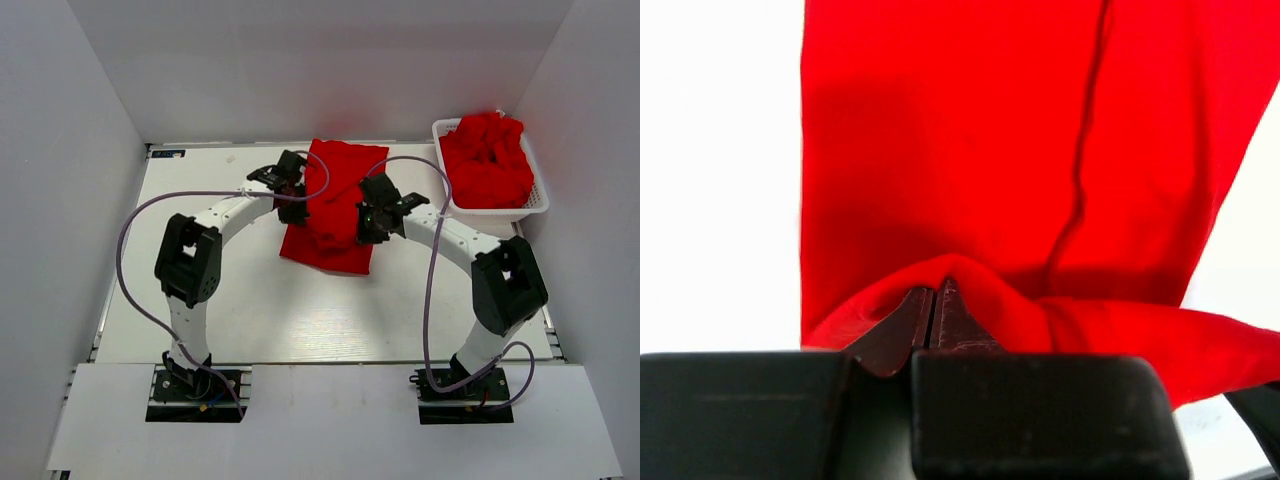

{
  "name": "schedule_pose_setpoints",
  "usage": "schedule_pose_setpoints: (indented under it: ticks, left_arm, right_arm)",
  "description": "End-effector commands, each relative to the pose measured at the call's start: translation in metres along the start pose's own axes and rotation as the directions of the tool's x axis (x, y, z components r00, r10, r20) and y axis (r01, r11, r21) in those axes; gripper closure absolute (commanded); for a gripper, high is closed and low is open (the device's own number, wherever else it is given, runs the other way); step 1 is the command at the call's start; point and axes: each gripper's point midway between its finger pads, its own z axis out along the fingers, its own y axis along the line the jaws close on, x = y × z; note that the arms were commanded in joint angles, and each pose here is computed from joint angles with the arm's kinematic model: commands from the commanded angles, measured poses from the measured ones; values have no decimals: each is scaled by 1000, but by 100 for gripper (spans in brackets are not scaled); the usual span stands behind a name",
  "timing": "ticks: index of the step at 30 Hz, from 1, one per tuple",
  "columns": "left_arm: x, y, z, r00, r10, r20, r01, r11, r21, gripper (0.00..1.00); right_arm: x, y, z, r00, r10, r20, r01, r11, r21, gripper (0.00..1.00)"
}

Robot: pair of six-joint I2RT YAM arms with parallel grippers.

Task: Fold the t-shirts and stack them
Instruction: Fold the folded rectangular tshirt in 1/3 of the way

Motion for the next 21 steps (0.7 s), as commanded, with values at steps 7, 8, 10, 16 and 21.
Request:
schedule_pose_setpoints:
  ticks: [7, 8, 10, 16, 21]
  left_arm:
    - [-70, -8, -4, 993, 23, 117, -32, 997, 69, 100]
    - [-76, -5, -6, 991, 27, 128, -35, 997, 67, 100]
    - [-79, -10, 2, 990, 36, 133, -49, 995, 91, 100]
    - [-106, -10, 10, 978, 54, 203, -77, 991, 110, 100]
    - [-119, -16, 19, 964, 94, 247, -133, 980, 149, 100]
  right_arm:
    - [-57, -15, 5, 997, -22, 74, 21, 1000, 19, 100]
    - [-60, -18, 6, 997, -20, 71, 18, 1000, 23, 100]
    - [-71, -22, 10, 997, -23, 76, 21, 999, 25, 100]
    - [-85, -35, 19, 998, 5, 70, -8, 999, 38, 100]
    - [-96, -41, 25, 996, 10, 86, -12, 1000, 23, 100]
